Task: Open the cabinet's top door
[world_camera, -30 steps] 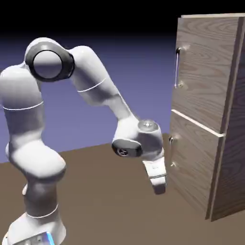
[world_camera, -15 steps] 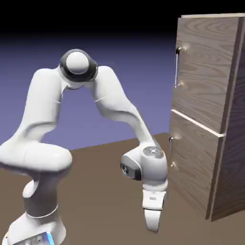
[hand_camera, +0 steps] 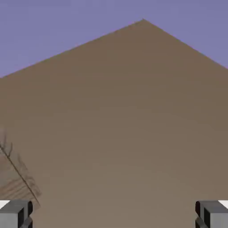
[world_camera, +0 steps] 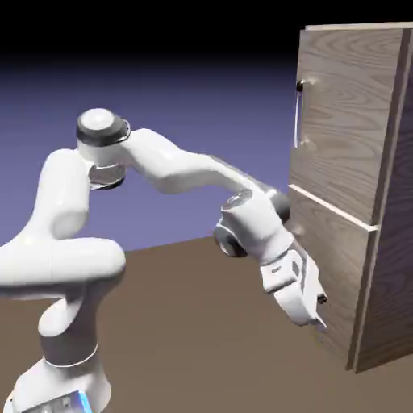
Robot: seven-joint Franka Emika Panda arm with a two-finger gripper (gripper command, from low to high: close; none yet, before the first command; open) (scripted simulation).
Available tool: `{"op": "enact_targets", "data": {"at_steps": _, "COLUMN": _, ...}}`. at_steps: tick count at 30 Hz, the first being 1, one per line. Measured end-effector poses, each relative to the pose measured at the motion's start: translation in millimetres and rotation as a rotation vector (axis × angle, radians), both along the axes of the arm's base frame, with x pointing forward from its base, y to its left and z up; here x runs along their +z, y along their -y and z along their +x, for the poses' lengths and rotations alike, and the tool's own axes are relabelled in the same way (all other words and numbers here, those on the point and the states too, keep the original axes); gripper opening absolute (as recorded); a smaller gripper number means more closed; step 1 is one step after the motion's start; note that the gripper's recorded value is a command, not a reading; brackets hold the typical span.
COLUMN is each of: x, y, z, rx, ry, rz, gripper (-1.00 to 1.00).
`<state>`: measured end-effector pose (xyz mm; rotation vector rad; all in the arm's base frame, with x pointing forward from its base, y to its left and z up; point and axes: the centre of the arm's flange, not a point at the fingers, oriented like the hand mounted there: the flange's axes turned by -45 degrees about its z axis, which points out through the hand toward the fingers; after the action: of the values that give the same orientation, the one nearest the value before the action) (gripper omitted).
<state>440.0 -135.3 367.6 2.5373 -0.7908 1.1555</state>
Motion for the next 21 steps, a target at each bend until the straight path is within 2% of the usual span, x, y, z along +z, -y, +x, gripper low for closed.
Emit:
{"op": "enact_targets", "data": {"at_steps": 6, "x": 107.1, "y": -87.1, "z": 11.2, "rx": 0.217, "ry": 0.332, "rz": -0.137, "gripper": 0.0}}
{"op": "enact_targets", "data": {"at_steps": 12, "x": 208.6, "y": -210.8, "z": -20.3, "rx": 0.513, "ry": 0.684, "rz": -0.241, "gripper": 0.0}}
{"op": "enact_targets", "data": {"at_steps": 13, "x": 208.6, "y": -210.8, "z": -20.3, "rx": 0.513, "ry": 0.684, "rz": -0.241, "gripper": 0.0}}
{"op": "enact_targets", "data": {"at_steps": 16, "x": 209.0, "y": -208.9, "z": 18.7, "rx": 0.513, "ry": 0.684, "rz": -0.242, "gripper": 0.0}}
{"op": "enact_targets", "data": {"at_steps": 17, "x": 208.6, "y": -207.5, "z": 29.6, "rx": 0.513, "ry": 0.684, "rz": -0.241, "gripper": -1.0}}
{"op": "enact_targets", "data": {"at_steps": 21, "x": 208.6, "y": -199.0, "z": 14.3, "rx": 0.575, "ry": 0.694, "rz": -0.219, "gripper": -1.0}}
